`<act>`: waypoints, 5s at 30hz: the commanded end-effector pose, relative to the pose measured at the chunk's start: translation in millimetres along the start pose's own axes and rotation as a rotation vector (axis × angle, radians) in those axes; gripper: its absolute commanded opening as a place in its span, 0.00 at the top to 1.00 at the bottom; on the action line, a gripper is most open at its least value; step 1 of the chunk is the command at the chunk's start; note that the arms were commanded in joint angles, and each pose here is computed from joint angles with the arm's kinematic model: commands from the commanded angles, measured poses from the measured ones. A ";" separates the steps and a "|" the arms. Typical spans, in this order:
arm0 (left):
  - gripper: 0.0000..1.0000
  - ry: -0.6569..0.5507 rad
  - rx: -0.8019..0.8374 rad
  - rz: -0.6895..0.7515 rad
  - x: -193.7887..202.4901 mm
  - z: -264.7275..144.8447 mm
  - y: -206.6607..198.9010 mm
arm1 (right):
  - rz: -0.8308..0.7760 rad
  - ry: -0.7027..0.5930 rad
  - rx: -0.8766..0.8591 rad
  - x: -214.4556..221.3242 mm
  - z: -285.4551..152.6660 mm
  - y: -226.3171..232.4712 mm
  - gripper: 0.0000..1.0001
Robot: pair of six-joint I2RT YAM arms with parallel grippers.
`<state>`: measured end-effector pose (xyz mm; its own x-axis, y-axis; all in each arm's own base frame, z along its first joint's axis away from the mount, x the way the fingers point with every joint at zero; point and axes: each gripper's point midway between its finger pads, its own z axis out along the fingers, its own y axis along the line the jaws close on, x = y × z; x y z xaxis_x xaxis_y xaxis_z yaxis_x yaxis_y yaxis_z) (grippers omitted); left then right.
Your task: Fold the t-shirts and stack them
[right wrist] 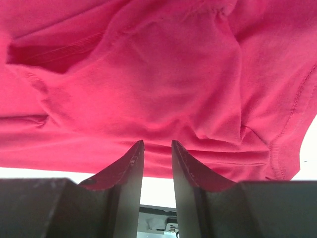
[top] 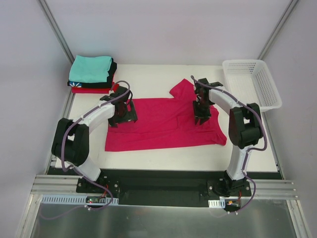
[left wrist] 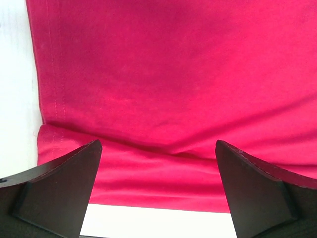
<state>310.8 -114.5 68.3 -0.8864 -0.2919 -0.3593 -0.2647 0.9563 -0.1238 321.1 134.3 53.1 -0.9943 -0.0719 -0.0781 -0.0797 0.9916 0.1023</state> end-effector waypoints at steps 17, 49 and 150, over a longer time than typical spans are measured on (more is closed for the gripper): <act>0.01 -0.035 -0.026 0.064 -20.9 21.2 -12.4 | -0.069 -0.136 0.134 -40.4 -15.9 -9.5 0.27; 0.01 0.140 -0.050 0.030 56.6 33.8 29.2 | -0.060 0.044 0.149 31.9 33.2 -24.6 0.04; 0.01 0.044 0.168 0.018 -8.3 -9.5 -38.2 | -0.055 -0.288 -0.850 -195.9 -0.8 51.8 0.53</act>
<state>330.6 -149.5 74.7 -0.9126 -0.2474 -0.3254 -0.1700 0.9536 -0.2483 519.3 196.4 45.2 -0.9531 0.0516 -0.2982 -0.2184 0.5647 0.7959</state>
